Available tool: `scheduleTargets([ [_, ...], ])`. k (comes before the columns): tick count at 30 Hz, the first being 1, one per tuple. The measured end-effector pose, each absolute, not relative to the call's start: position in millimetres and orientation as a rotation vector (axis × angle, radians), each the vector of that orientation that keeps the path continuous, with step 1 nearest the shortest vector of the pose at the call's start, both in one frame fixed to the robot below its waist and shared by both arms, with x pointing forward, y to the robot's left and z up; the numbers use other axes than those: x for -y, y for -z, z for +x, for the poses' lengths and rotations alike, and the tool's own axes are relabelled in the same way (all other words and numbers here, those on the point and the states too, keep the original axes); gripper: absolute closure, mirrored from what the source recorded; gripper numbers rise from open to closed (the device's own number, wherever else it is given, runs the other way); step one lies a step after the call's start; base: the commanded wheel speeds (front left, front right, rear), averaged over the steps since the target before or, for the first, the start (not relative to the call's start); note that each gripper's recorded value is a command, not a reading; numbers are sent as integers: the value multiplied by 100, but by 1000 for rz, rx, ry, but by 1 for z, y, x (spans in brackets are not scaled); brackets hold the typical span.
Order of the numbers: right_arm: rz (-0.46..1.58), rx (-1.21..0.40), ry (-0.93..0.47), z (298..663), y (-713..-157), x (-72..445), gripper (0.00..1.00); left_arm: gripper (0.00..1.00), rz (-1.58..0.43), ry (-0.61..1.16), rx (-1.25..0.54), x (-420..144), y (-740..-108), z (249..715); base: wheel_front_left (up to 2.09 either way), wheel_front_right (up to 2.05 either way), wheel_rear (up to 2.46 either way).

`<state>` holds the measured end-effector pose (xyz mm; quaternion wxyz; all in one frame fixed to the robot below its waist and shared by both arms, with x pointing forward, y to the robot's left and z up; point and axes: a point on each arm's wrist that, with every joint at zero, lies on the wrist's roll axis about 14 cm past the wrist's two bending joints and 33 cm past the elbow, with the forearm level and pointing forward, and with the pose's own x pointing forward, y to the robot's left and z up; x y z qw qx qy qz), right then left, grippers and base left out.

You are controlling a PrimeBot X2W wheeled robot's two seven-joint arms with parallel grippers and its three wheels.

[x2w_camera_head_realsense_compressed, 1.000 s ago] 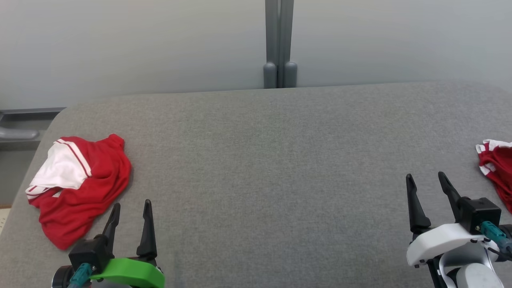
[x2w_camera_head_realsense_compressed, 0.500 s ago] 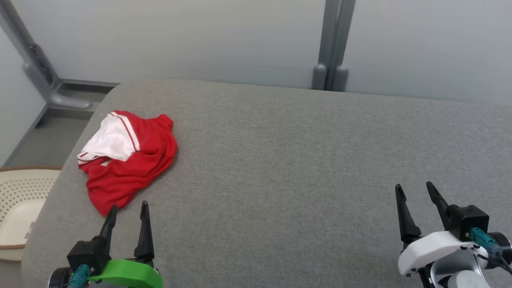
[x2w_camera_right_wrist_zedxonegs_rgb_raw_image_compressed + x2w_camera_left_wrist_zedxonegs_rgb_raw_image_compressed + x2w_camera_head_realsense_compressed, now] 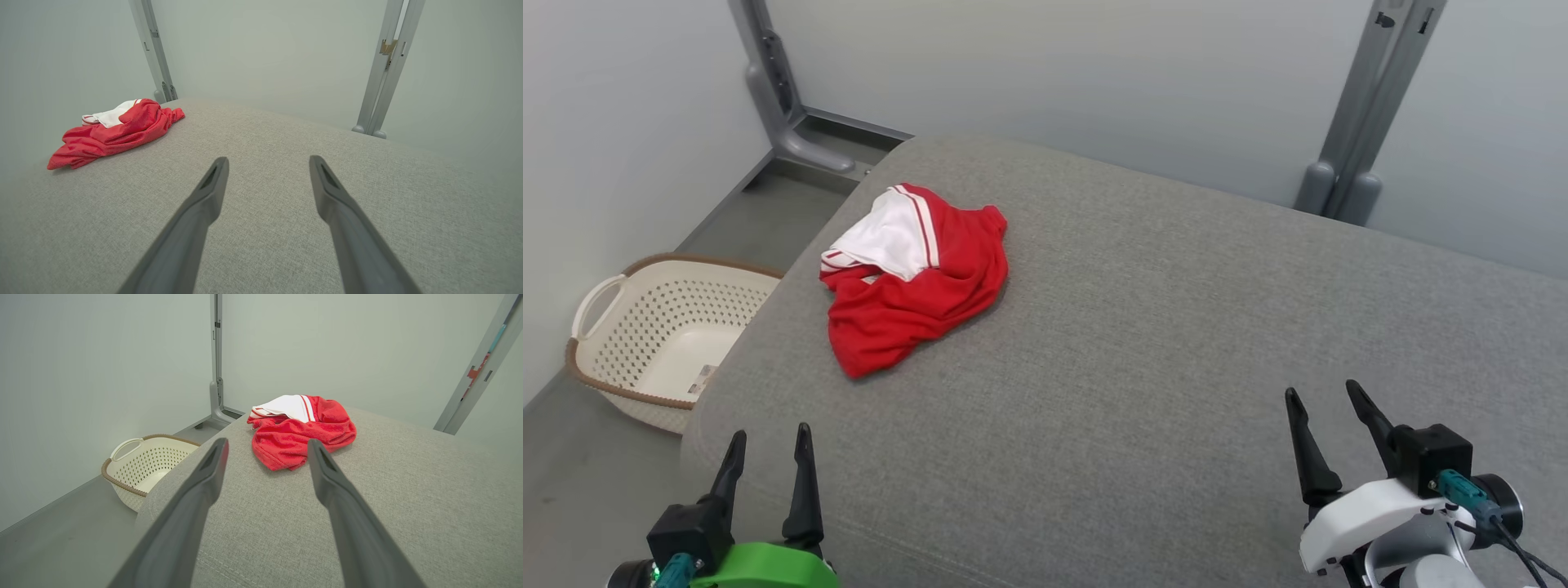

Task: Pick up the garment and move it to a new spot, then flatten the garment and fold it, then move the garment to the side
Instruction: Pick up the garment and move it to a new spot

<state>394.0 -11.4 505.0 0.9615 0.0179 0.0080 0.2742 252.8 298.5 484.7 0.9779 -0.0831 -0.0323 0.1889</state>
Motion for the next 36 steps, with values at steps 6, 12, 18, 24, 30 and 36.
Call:
scheduleTargets([
  [6,31,-7,-607,394,-507,-7,0,0,-165,-433,71,-310,-484,235,0,0,0],
  [12,15,-12,-606,394,-505,-5,0,0,-166,-427,69,-309,-484,237,0,0,0],
  [18,8,-18,-600,397,-504,-2,0,0,-187,-419,54,-308,-480,246,0,0,0],
  [24,-44,-22,-631,412,-503,-4,0,0,-253,-381,-62,-319,-481,301,0,0,0],
  [30,-78,5,-676,436,-512,-13,0,0,-274,-372,-125,-343,-495,359,0,0,0],
  [36,-90,-12,-659,460,-502,1,0,0,-325,-385,-261,-360,-473,415,0,0,0],
])
